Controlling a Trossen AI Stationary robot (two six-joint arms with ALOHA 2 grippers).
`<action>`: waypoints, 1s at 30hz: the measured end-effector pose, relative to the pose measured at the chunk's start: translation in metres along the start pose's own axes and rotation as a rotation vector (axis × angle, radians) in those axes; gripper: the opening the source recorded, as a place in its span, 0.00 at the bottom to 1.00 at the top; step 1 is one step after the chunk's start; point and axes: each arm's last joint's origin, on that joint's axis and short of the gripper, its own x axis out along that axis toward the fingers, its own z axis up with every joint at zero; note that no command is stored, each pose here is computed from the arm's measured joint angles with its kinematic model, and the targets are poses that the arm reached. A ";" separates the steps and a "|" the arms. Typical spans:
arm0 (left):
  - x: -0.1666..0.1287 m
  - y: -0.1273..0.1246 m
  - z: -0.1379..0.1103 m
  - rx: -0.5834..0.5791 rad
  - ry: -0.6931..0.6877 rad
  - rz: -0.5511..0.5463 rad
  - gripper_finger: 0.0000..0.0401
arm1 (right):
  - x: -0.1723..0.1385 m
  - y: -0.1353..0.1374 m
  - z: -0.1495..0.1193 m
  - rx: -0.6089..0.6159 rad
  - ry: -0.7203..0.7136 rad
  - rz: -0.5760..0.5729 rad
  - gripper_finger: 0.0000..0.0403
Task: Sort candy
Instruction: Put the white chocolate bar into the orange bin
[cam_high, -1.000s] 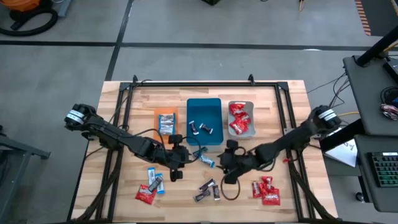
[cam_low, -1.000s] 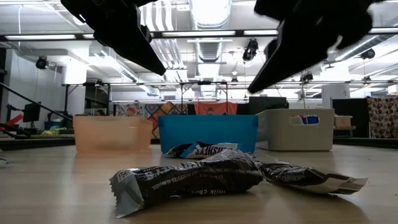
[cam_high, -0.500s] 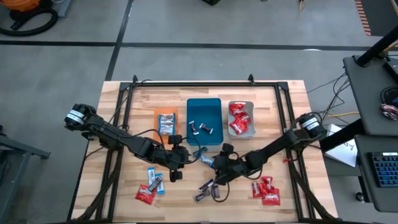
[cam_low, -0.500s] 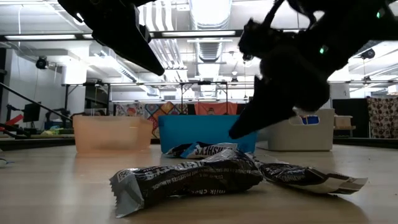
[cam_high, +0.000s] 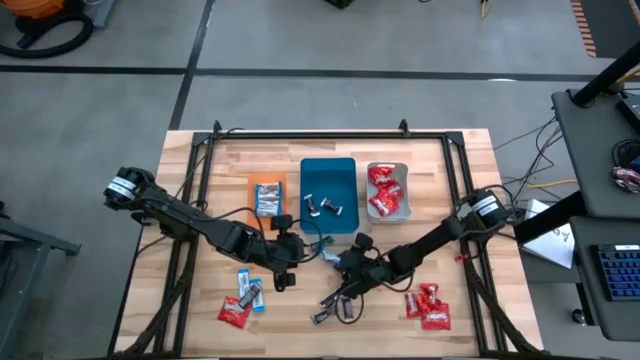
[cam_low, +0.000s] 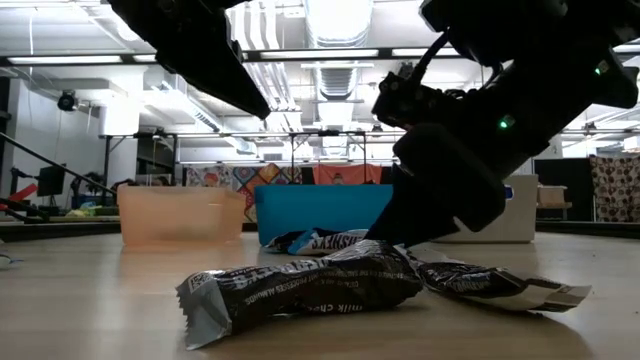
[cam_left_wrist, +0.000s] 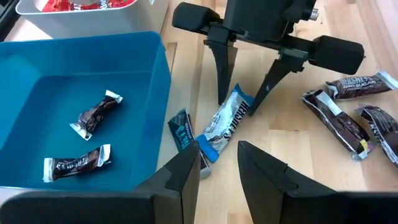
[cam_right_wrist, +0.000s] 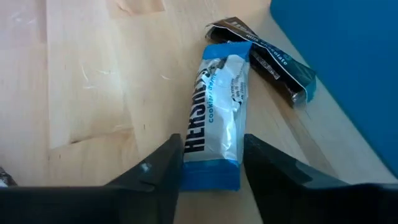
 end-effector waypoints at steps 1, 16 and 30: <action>0.000 0.000 0.001 -0.003 -0.007 -0.001 0.23 | 0.000 0.000 0.000 -0.001 -0.001 0.000 0.37; 0.010 -0.005 -0.012 -0.055 -0.301 -0.078 0.25 | -0.013 0.003 0.005 -0.079 0.009 0.036 0.07; 0.013 0.000 -0.036 -0.135 -0.448 -0.125 0.52 | -0.081 0.005 0.053 -0.268 -0.182 0.165 0.07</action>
